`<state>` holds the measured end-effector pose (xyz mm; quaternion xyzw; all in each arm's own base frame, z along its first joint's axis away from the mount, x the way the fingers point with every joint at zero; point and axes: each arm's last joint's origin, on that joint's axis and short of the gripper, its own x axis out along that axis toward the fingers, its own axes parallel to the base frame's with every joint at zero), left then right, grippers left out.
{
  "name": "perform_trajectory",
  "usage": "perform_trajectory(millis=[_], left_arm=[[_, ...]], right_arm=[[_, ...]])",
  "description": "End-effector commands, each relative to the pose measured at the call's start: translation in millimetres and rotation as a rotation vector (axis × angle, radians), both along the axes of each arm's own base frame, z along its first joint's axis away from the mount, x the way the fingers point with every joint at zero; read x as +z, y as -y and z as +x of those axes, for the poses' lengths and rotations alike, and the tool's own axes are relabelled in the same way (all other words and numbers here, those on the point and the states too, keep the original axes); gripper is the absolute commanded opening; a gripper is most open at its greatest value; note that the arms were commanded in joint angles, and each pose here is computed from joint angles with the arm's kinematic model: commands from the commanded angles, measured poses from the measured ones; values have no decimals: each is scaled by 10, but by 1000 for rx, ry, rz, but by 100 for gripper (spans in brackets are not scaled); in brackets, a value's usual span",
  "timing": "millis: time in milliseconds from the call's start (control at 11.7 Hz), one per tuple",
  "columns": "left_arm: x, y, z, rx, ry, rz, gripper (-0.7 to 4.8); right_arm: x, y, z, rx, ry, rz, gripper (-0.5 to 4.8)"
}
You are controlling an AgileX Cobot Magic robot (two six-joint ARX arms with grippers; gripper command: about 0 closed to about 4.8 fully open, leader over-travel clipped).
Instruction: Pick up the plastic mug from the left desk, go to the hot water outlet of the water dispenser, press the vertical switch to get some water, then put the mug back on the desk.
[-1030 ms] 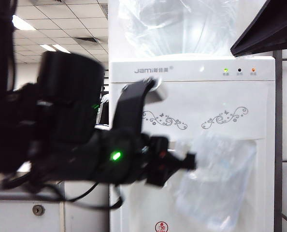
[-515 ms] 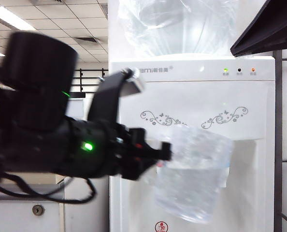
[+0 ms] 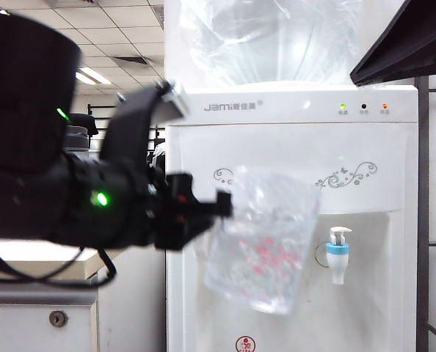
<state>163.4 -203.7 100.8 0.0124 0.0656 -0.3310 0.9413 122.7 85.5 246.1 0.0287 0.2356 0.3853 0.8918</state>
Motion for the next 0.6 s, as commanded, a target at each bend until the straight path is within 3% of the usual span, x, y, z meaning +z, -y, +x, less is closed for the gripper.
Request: perform_trajectory(millis=[86,601], left_arm=[[191,-39,-10,57,66,-91,-5],[341,-105,21,184,109,-137,-5]], right_arm=[[26,-2,2,1,13,13,-6],[26,-3,2,1,13,13,-6]])
